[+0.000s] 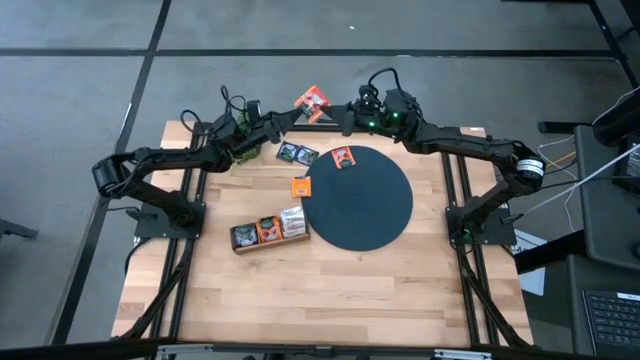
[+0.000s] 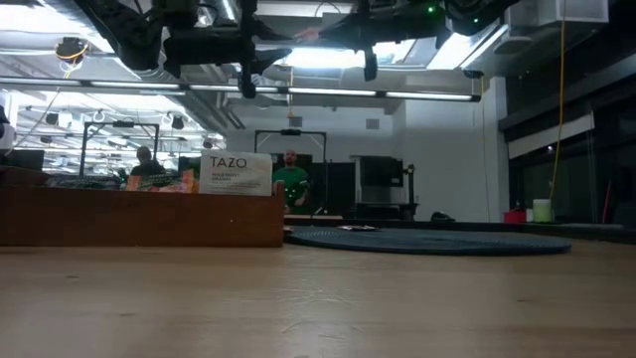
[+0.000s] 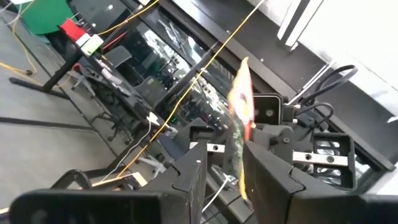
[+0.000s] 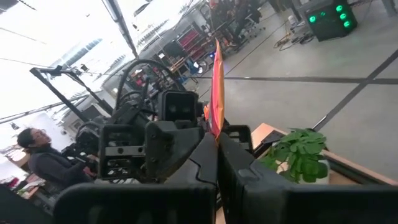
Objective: Pick & Place Tea
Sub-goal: Put the orange tea bag into the middle section of the wooden organizer
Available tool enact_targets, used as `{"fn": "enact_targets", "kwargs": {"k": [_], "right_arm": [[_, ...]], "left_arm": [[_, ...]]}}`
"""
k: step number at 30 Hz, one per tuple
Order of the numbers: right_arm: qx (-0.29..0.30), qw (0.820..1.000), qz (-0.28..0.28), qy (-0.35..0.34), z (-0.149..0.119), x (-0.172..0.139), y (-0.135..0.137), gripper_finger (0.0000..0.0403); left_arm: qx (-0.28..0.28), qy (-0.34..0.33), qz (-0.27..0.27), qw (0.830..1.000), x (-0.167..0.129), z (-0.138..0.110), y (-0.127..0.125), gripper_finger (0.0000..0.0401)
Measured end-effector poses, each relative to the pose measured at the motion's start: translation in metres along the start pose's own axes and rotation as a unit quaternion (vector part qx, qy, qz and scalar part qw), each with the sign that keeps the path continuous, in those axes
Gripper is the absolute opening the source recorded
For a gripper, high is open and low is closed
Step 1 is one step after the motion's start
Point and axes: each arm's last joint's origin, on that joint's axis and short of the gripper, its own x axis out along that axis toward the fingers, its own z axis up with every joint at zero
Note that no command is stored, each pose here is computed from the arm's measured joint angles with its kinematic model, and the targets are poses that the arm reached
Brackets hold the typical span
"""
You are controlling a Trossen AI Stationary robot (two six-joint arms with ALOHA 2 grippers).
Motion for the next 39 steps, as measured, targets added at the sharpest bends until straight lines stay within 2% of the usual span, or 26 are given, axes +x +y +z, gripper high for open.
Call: {"fn": "enact_targets", "kwargs": {"k": [14,18,23,27,32,39], "right_arm": [[0.017,1.0,0.015,0.002,-0.009,0.009,-0.003,0.0002],[0.011,1.0,0.015,0.002,-0.009,0.009,-0.003,0.0002],[0.01,1.0,0.015,0.001,-0.009,0.009,-0.003,0.0002],[0.008,1.0,0.018,-0.003,-0.008,0.009,-0.002,0.0005],[-0.001,1.0,0.025,0.0,-0.008,0.009,-0.002,0.0033],[-0.005,0.999,0.046,0.026,-0.01,0.009,-0.001,0.0096]], "left_arm": [[0.008,-0.008,-0.028,1.0,0.005,0.007,-0.008,0.0095],[0.006,0.001,-0.02,1.0,0.005,0.005,-0.007,0.0069],[0.004,0.005,-0.02,1.0,0.005,0.004,-0.007,0.0012],[0.003,0.004,-0.02,1.0,0.005,0.004,-0.007,0.0005],[0.005,0.009,-0.024,1.0,0.005,0.004,-0.007,0.0003],[0.014,0.016,-0.03,0.999,0.005,0.004,-0.007,0.0002]]}}
